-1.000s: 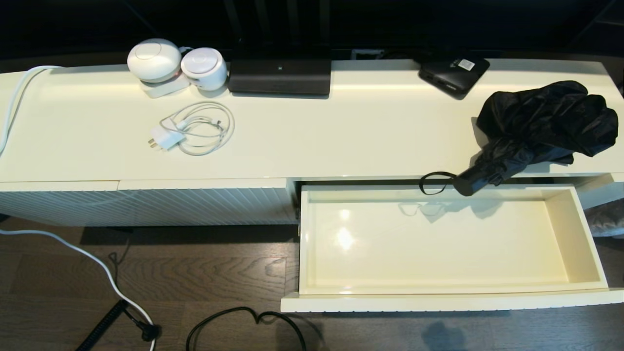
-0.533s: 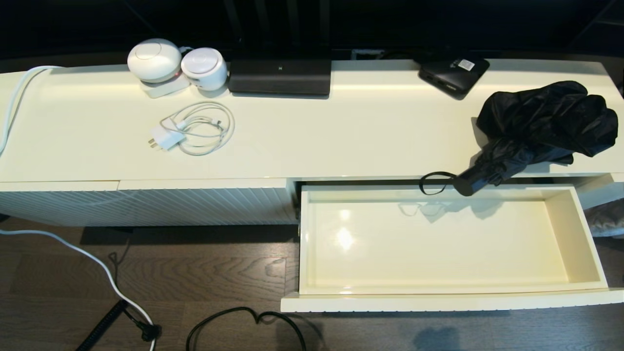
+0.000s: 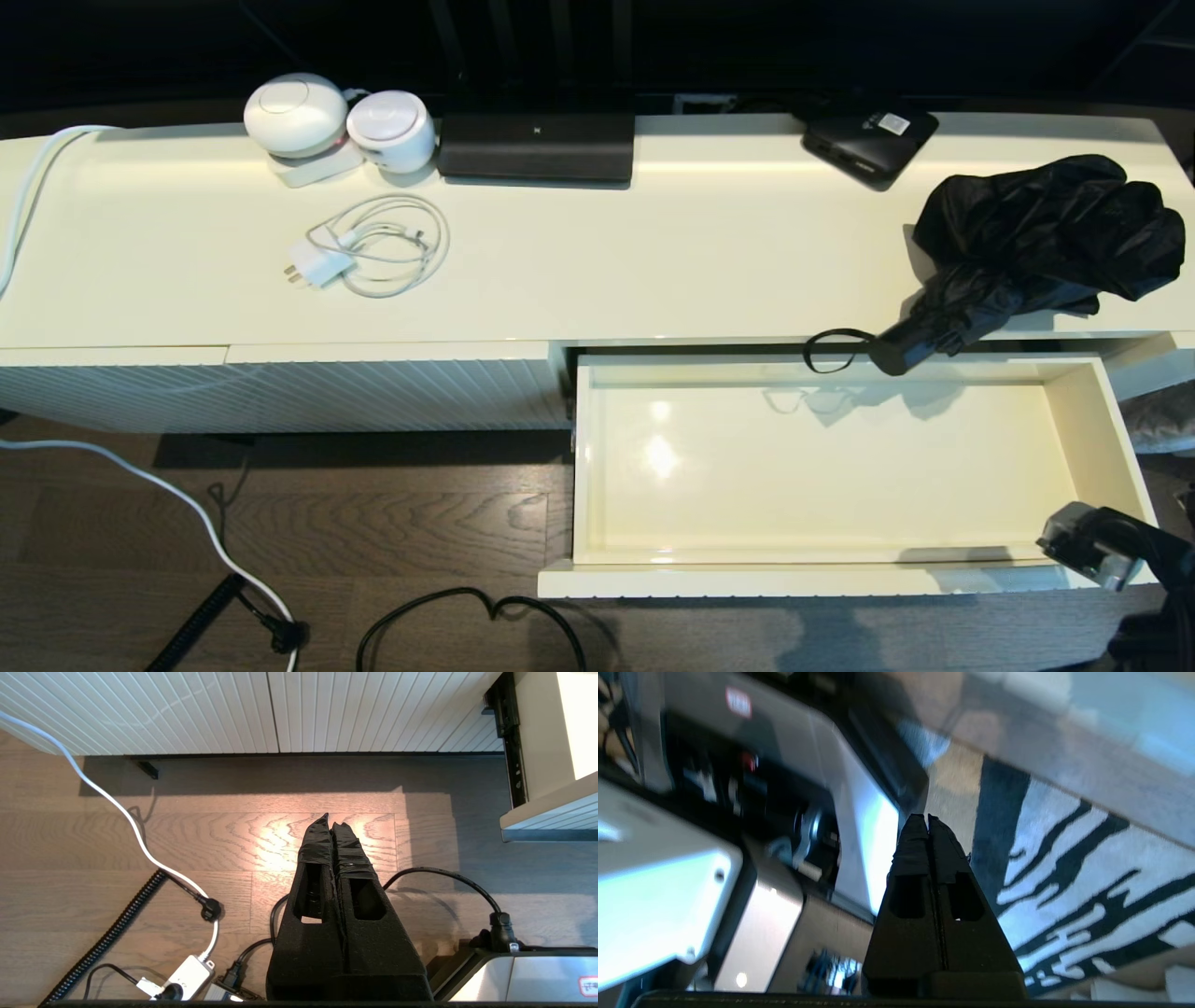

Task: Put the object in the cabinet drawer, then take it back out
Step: Close the drawer

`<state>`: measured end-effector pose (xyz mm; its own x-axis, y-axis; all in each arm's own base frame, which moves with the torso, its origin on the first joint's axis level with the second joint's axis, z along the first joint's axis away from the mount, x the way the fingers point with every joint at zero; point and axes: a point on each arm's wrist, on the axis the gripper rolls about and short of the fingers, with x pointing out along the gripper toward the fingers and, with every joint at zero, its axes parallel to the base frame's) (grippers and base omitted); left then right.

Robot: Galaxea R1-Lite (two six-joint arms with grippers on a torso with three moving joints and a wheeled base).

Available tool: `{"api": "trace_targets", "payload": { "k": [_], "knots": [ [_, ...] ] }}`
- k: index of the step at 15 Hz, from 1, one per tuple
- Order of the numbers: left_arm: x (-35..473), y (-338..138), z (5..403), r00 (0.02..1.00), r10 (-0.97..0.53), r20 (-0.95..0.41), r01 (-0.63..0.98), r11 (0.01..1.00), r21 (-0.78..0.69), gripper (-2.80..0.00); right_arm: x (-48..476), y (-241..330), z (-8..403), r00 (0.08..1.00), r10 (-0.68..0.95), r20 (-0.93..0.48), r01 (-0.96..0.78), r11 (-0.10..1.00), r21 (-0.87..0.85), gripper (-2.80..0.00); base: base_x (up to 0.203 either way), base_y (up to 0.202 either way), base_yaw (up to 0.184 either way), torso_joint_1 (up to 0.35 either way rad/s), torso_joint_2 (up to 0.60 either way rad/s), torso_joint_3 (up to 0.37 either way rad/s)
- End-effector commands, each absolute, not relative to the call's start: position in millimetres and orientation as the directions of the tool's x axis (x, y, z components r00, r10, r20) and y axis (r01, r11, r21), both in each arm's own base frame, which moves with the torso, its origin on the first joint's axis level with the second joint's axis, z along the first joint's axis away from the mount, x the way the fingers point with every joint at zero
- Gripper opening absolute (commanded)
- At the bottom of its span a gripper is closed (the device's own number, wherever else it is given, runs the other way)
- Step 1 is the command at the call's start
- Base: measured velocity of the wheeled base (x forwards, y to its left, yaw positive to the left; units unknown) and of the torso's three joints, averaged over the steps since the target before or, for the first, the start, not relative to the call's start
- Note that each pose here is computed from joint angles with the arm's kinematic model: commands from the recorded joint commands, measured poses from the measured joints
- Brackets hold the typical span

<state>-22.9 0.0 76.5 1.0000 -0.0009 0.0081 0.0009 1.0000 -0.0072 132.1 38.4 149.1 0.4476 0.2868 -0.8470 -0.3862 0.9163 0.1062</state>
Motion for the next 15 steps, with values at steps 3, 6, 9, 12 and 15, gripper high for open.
{"api": "trace_targets", "payload": {
  "k": [3, 6, 9, 12, 15],
  "knots": [
    [-22.9, -0.1, 76.7, 1.0, 0.0, 0.009, 0.0, 1.0, -0.008, -2.8, 156.4, 44.2, 143.0, 0.474, 0.29, -0.831, -0.365, 0.924, 0.115, -2.8, 0.0, 0.0, 0.0, 0.0, 0.0, 0.0],
    [-22.9, 0.0, 76.7, 1.0, -0.001, 0.009, 0.001, 1.0, -0.008, -2.8, 162.1, 44.9, 152.7, 0.577, 0.302, -0.759, -0.359, 0.928, 0.097, -2.8, 0.0, 0.0, 0.0, 0.0, 0.0, 0.0],
    [-22.9, -0.1, 76.7, 1.0, 0.0, 0.009, 0.0, 1.0, -0.008, -2.8, 169.2, 46.2, 155.1, 0.653, 0.233, -0.721, -0.315, 0.949, 0.021, -2.8, 0.0, 0.0, 0.0, 0.0, 0.0, 0.0],
    [-22.8, 0.0, 76.3, 1.0, -0.001, 0.008, 0.001, 1.0, -0.008, -2.8, 171.7, 47.0, 152.0, 0.672, 0.21, -0.71, -0.305, 0.952, -0.006, -2.8, 0.0, 0.0, 0.0, 0.0, 0.0, 0.0],
    [-22.9, 0.0, 76.7, 1.0, -0.001, 0.009, 0.001, 1.0, -0.008, -2.8, 174.2, 47.7, 153.5, 0.709, 0.219, -0.67, -0.303, 0.953, -0.01, -2.8, 0.0, 0.0, 0.0, 0.0, 0.0, 0.0]
  ]
}}
